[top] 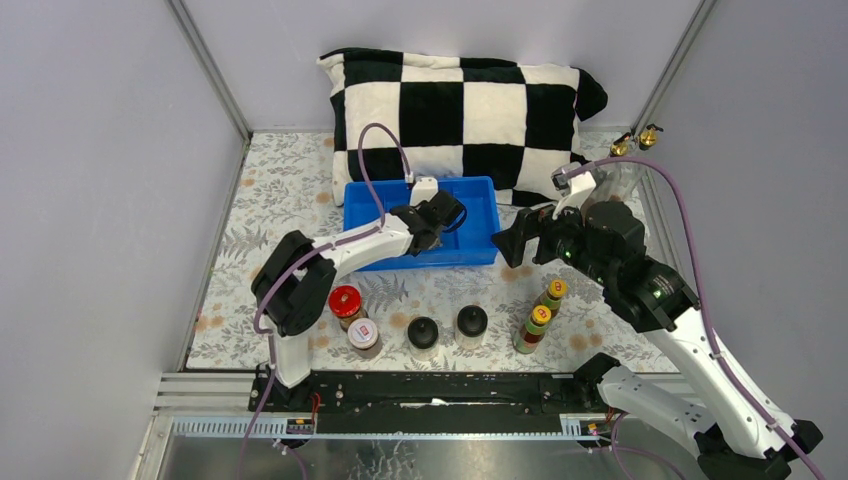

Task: Organize the condiment bottles
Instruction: Place the storage box at the center of the board.

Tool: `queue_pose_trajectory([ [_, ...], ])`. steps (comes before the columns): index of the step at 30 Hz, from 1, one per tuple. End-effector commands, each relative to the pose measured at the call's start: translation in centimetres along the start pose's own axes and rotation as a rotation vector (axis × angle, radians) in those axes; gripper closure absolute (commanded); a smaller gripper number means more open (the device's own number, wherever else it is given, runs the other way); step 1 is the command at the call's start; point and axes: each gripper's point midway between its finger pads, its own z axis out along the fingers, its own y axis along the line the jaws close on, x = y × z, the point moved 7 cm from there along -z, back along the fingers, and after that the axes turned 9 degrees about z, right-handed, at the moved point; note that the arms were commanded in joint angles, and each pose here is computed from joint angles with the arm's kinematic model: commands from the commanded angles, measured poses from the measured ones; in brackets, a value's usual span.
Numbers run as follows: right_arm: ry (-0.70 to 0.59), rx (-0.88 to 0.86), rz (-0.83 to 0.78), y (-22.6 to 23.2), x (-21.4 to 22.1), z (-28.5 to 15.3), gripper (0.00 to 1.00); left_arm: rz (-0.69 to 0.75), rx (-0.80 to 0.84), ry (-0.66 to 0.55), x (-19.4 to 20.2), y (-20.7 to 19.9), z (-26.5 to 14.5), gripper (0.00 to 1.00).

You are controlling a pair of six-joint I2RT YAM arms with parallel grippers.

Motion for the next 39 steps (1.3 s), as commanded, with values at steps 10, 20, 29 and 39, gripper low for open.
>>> queue_pose_trajectory([
  [10, 0.017, -0.002, 0.023, -0.4, 1.3, 0.9, 0.00, -0.113, 0.125, -0.020, -1.2, -1.2, 3.6, 1.00],
  [20, 0.035, 0.002, 0.030, -0.8, 2.2, 1.4, 0.00, -0.093, 0.138, 0.022, -0.1, -1.8, 4.9, 1.00],
  [29, 0.035, -0.002, 0.036, -0.8, 2.3, 1.5, 0.00, -0.079, 0.153, 0.032, 0.7, -2.4, 3.8, 1.00],
  [39, 0.040, -0.003, 0.039, -0.9, 2.6, 1.5, 0.00, -0.055, 0.162, 0.031, 1.3, -3.8, 3.5, 1.00],
])
